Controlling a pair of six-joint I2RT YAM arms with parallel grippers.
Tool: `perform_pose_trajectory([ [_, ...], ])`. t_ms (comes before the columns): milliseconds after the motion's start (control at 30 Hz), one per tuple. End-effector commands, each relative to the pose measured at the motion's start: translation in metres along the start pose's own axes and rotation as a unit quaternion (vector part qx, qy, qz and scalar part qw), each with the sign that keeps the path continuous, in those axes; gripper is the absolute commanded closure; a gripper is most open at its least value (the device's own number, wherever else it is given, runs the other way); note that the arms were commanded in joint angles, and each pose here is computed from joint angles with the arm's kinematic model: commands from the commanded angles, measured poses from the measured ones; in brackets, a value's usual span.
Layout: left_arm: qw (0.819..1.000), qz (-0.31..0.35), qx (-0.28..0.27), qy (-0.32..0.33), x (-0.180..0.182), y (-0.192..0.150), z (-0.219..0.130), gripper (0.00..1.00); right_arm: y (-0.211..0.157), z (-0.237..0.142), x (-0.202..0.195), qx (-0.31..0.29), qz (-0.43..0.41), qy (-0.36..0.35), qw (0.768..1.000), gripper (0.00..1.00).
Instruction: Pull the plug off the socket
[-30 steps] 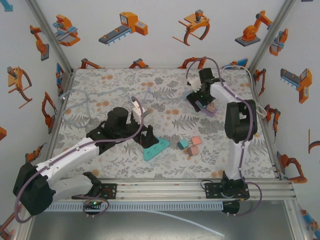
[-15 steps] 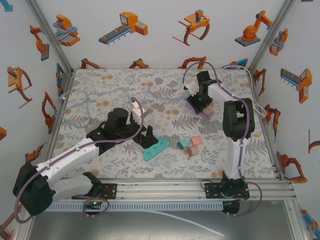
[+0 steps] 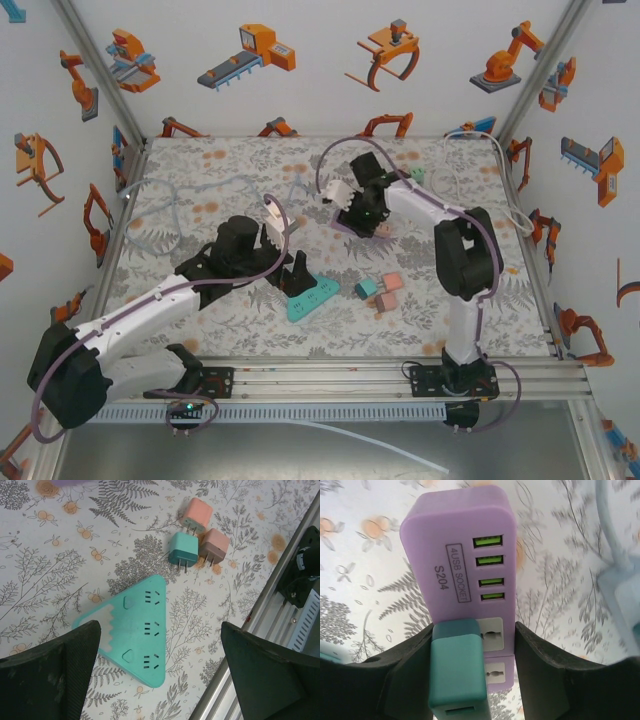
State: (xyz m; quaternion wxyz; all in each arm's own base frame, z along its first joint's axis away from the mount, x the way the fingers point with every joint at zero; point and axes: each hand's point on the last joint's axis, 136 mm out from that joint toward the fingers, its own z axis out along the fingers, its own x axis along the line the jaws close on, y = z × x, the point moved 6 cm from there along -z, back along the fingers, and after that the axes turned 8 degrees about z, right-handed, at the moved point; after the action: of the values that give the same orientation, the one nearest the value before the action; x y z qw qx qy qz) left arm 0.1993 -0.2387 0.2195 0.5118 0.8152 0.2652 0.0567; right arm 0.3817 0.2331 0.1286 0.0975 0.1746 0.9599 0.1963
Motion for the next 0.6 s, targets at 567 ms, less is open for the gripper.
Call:
perform_pose_trajectory([
  [567, 1.000, -0.012, -0.008, 0.025, 0.002, -0.003, -0.006, 0.03, 0.052, 0.035, 0.045, -0.018, -0.159, 0.062, 0.985, 0.39],
])
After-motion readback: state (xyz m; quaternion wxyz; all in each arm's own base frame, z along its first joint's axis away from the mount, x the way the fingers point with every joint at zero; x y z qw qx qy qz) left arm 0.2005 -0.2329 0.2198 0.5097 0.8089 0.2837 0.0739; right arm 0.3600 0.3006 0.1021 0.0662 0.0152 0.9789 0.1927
